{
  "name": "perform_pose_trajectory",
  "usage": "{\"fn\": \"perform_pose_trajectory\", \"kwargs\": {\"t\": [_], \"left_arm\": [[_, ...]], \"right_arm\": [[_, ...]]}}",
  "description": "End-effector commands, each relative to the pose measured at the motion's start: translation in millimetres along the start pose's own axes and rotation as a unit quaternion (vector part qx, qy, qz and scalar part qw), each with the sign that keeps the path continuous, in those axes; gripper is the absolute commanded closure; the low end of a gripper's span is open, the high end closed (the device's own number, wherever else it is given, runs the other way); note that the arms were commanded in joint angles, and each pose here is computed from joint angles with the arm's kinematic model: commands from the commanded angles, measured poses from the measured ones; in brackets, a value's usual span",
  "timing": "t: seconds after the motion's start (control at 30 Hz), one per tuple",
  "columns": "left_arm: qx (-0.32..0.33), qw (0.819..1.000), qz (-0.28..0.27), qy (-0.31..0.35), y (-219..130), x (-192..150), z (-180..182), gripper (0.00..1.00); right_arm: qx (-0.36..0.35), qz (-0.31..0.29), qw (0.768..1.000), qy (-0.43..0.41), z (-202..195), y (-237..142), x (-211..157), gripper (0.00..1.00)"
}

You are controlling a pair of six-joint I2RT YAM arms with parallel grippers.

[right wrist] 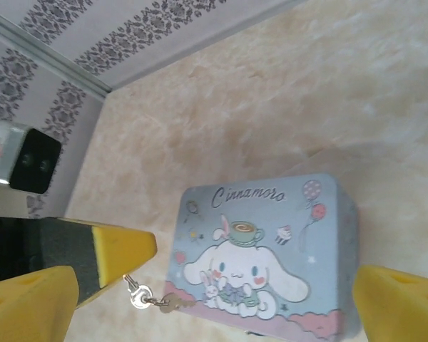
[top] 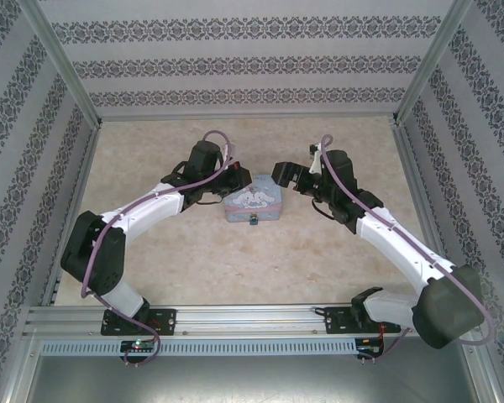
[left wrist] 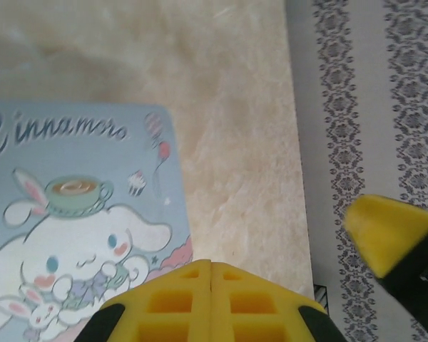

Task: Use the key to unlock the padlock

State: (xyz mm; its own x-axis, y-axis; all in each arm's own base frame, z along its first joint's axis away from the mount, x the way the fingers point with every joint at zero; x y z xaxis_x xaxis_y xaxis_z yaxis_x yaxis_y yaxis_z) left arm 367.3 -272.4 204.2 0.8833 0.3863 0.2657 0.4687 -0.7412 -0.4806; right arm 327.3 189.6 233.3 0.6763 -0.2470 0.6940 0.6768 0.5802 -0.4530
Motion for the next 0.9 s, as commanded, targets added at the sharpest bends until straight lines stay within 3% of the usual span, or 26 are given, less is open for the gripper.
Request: {"fn": "perform_pose_trajectory", "kwargs": {"t": [0.0,0.27,0.43,0.67,0.87], "left_arm": [[-0.067,0.990,-0.074,0.102,-20.6,25.3,-37.0,1.00],[-0.130,0.978,-0.140,0.087,-26.1,36.4,-43.6,1.00],[-0.166,0.968,-0.177,0.063,-32.3,41.1,-44.4,1.00],[-0.201,0.960,-0.195,0.029,-39.3,42.2,-45.5,1.00],[-0.230,0.954,-0.190,0.019,-41.7,39.7,-50.5,1.00]], "right_arm": [[0.078,-0.002,0.995,0.066,18.9,5.8,-0.4,0.02],[0.184,-0.081,0.970,0.139,21.9,11.0,16.9,0.02],[0.217,-0.094,0.959,0.157,21.9,18.9,18.1,0.03],[0.250,-0.100,0.951,0.151,27.7,26.2,18.6,0.40],[0.284,-0.089,0.945,0.138,42.6,34.4,21.9,0.50]]}}
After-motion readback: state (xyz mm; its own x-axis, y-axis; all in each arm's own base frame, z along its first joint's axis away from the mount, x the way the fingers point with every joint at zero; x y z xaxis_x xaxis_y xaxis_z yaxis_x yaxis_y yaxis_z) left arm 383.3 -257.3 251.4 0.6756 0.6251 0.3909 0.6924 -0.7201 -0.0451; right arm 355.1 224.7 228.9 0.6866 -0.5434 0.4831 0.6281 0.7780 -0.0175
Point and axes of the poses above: each hand's point on the last joint's axis, 136 mm out from that joint toward the fingers, its own y axis out along the fingers, its own z axis along the line the jaws close on, x = y × z, the point moved 2 cm from there along -y, back along the fingers, and after that the axes turned 9 degrees about -y, right-handed, at the moved point
